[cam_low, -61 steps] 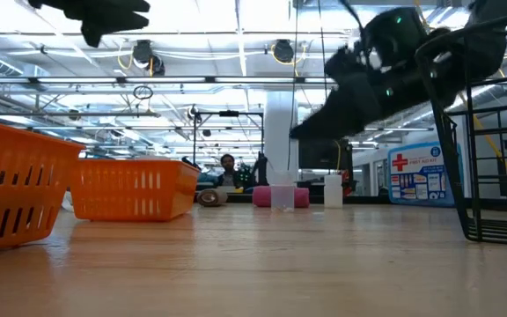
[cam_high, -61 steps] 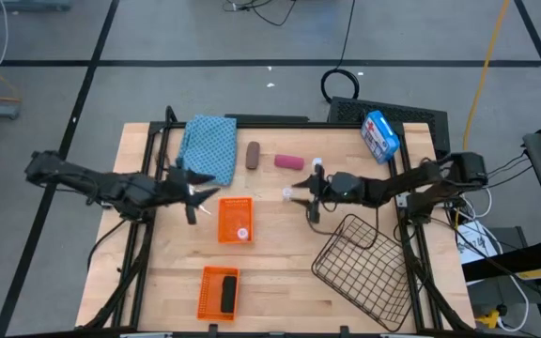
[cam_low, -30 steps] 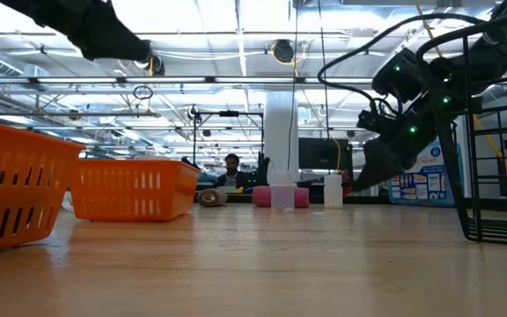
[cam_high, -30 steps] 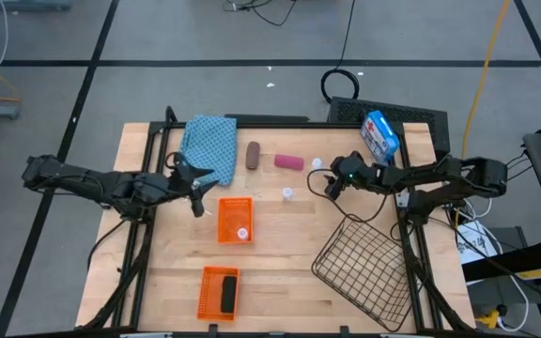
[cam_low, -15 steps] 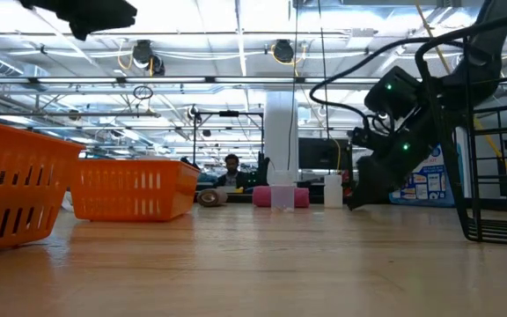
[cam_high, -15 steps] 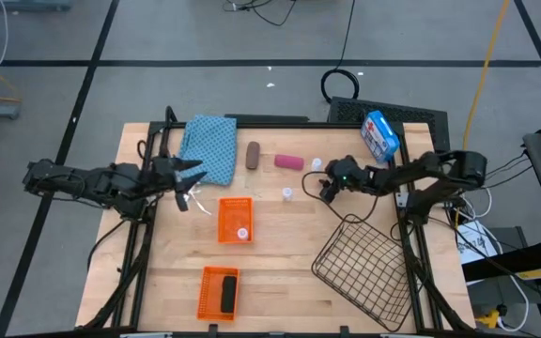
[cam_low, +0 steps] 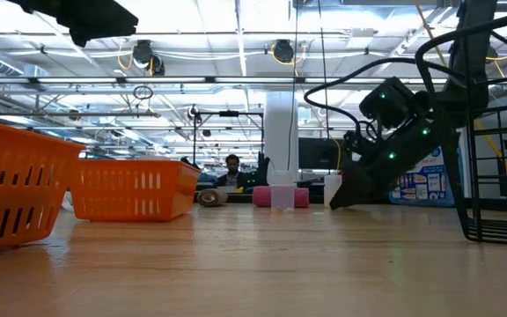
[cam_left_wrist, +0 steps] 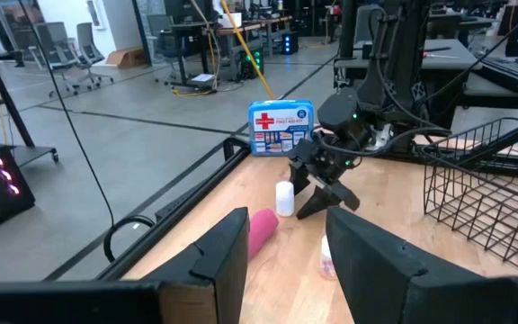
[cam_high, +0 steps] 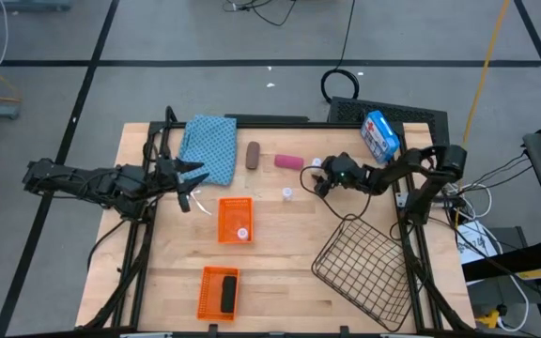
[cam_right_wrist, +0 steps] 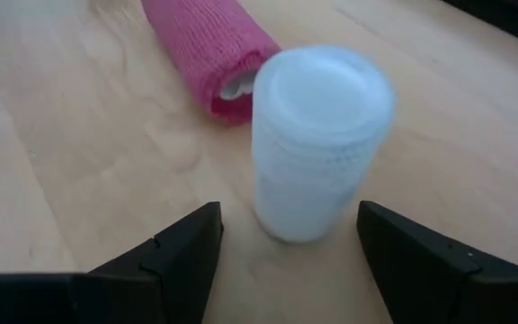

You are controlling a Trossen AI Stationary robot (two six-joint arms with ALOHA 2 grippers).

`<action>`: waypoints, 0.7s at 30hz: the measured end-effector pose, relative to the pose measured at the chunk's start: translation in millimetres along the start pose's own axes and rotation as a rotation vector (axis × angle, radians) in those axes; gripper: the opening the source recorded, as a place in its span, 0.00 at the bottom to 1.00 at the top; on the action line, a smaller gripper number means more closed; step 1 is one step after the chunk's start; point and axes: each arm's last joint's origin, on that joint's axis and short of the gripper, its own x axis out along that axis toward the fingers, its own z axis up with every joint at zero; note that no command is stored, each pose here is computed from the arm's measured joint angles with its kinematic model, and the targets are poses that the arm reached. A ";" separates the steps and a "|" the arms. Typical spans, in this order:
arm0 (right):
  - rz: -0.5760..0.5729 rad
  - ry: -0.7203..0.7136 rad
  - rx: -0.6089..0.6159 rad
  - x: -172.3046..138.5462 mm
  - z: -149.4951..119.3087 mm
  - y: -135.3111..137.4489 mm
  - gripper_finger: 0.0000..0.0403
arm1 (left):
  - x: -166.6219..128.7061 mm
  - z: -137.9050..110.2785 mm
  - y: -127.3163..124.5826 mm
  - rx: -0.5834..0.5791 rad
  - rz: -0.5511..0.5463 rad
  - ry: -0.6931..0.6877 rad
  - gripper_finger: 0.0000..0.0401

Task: Pick & Place Medicine items
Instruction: Put the white medicine bottle into the top orange basket

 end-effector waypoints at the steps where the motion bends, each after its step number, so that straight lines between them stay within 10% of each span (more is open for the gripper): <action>1: 0.007 -0.007 -0.005 1.1 -0.1 0.0 0.63 | 0.3 -0.4 -0.2 0.002 0.000 0.003 0.39; 21: 0.012 -0.026 -0.029 9.2 -5.7 0.3 0.45 | 8.2 -5.7 -4.8 0.020 0.005 0.051 0.39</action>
